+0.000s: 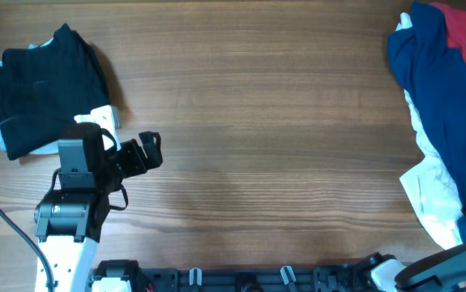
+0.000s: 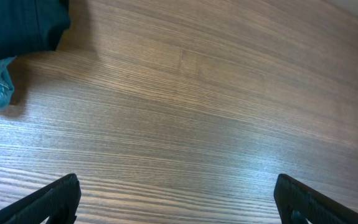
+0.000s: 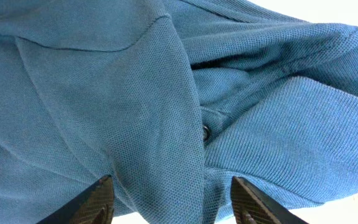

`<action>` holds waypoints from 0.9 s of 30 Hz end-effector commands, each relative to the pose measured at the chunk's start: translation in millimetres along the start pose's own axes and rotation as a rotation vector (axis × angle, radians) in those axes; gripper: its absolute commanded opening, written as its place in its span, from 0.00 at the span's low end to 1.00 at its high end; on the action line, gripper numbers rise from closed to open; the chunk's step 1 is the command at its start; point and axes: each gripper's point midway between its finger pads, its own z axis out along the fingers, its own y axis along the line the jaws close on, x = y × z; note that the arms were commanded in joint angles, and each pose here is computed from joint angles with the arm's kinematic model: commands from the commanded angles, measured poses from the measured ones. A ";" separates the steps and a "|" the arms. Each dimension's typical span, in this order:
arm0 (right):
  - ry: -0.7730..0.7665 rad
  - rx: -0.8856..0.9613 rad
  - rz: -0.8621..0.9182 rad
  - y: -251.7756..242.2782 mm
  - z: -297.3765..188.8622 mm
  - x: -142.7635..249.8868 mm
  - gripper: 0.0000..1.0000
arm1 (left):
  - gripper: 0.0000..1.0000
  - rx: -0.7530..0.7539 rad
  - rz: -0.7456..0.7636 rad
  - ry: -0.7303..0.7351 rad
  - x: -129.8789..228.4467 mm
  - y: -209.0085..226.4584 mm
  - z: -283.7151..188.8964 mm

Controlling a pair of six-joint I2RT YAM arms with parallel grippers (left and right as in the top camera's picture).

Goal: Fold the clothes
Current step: 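Grasp the blue shirt with the right gripper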

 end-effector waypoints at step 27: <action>0.036 -0.364 -0.191 76.4 -41.8 3.4 0.04 | 1.00 0.012 -0.002 -0.013 -6.3 -2.8 -3.0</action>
